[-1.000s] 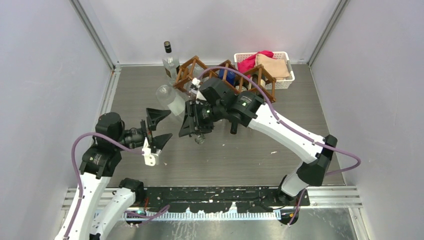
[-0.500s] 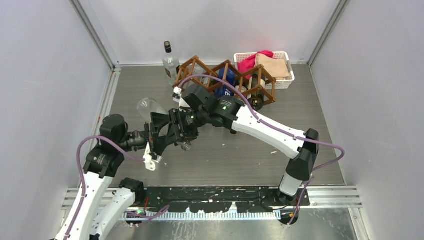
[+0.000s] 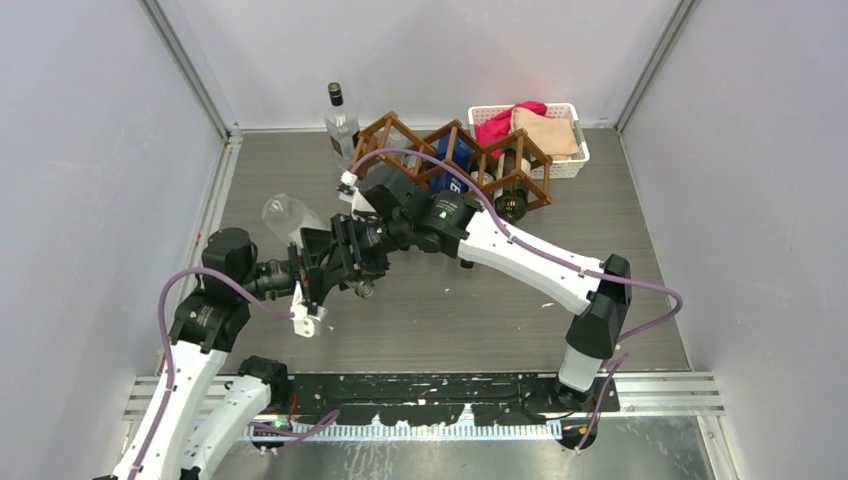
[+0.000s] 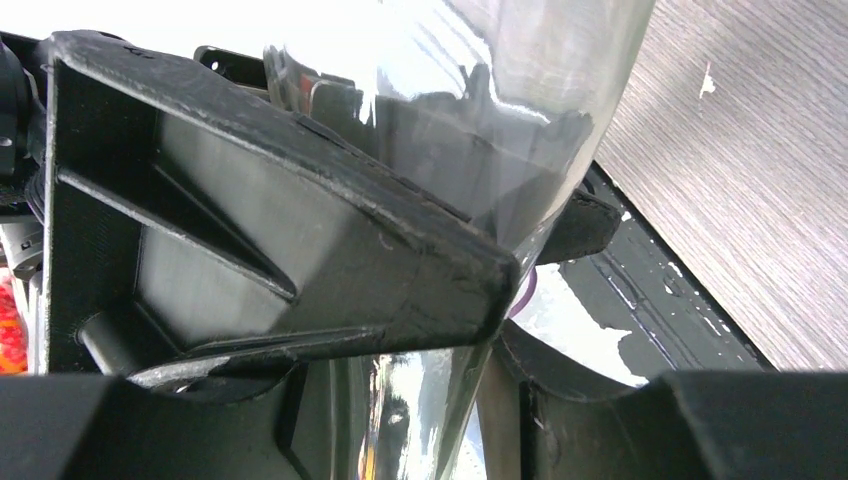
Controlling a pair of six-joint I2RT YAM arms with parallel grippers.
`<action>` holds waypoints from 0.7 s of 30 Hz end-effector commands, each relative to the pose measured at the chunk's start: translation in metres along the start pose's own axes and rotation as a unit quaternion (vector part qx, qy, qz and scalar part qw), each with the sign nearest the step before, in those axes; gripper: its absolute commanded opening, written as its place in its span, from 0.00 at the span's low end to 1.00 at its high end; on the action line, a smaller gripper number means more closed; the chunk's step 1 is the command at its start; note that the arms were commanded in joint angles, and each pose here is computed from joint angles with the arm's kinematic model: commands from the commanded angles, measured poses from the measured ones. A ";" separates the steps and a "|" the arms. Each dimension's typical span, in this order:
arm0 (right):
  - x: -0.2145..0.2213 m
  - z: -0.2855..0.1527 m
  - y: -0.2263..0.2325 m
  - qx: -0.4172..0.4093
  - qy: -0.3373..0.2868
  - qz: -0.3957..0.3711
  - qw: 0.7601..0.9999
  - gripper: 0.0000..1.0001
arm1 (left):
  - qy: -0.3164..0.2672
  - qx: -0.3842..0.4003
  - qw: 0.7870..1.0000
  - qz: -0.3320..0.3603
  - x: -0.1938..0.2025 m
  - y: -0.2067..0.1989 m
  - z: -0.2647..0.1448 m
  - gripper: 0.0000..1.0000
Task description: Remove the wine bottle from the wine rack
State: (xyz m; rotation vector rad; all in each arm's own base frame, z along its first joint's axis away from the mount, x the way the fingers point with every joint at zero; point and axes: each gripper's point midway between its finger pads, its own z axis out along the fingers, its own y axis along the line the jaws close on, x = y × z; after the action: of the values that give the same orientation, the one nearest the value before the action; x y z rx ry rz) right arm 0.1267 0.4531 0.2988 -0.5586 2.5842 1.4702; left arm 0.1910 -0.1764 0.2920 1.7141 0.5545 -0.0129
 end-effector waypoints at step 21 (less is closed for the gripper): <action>-0.036 -0.040 0.054 -0.104 -0.117 -0.068 0.985 0.78 | 0.054 -0.110 0.989 0.079 0.031 0.020 0.004 0.00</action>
State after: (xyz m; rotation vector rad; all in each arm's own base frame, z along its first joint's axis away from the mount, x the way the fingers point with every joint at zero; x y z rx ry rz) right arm 0.1456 0.4488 0.2681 -0.4724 2.5922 1.4238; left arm 0.2186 -0.1681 0.2336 1.6501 0.7125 0.0251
